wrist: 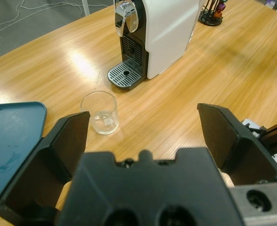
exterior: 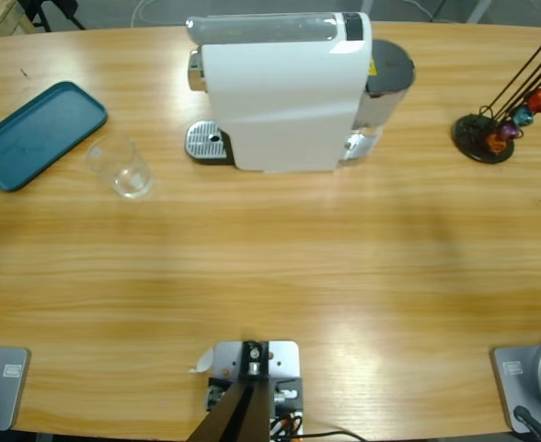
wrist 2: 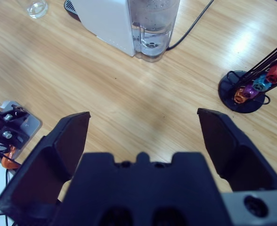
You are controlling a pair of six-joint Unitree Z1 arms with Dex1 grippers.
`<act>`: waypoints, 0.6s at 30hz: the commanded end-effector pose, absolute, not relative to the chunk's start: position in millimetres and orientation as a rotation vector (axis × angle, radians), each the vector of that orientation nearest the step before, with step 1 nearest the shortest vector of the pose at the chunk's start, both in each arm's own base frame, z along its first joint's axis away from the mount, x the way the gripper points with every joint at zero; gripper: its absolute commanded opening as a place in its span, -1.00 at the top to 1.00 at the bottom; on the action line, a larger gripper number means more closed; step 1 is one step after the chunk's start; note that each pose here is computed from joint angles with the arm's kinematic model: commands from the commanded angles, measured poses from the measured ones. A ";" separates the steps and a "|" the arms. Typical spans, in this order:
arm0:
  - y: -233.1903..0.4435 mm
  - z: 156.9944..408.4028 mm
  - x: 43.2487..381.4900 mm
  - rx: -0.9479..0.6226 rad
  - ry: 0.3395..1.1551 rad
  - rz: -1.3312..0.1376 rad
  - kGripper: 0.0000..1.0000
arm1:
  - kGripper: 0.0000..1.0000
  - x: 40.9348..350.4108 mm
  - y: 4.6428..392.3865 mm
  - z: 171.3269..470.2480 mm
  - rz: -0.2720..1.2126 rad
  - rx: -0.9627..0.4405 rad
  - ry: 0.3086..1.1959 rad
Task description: Pour coffee
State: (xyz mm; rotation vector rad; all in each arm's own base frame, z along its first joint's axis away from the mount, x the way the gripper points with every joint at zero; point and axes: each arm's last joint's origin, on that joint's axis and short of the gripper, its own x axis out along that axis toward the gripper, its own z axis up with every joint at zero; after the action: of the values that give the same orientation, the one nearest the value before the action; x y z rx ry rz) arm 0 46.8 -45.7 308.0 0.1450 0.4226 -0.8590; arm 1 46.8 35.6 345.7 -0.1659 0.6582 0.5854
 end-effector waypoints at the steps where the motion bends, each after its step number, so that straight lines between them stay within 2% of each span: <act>1: -45.5 301.6 45.2 0.137 0.434 -0.872 -1.00 | -1.00 48.7 36.5 336.3 0.566 -0.177 0.690; 10: -51.5 302.2 57.1 0.113 0.479 -0.844 -1.00 | -1.00 48.9 36.8 336.2 0.566 -0.177 0.692; 12: -59.3 315.2 68.7 0.031 0.506 -0.838 -1.00 | -1.00 49.2 37.1 336.1 0.567 -0.177 0.694; 15: -78.9 353.1 100.3 -0.051 0.517 -0.830 -1.00 | -1.00 50.0 37.7 336.2 0.566 -0.179 0.698; 18: -107.5 371.7 145.6 -0.183 0.624 -0.810 -1.00 | -1.00 49.9 37.6 336.2 0.567 -0.179 0.697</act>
State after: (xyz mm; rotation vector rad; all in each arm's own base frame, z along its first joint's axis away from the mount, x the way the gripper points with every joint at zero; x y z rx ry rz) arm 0 75.4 -63.1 338.4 -0.0026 0.4763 -0.8268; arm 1 46.8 35.6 345.7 -0.1660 0.6583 0.5856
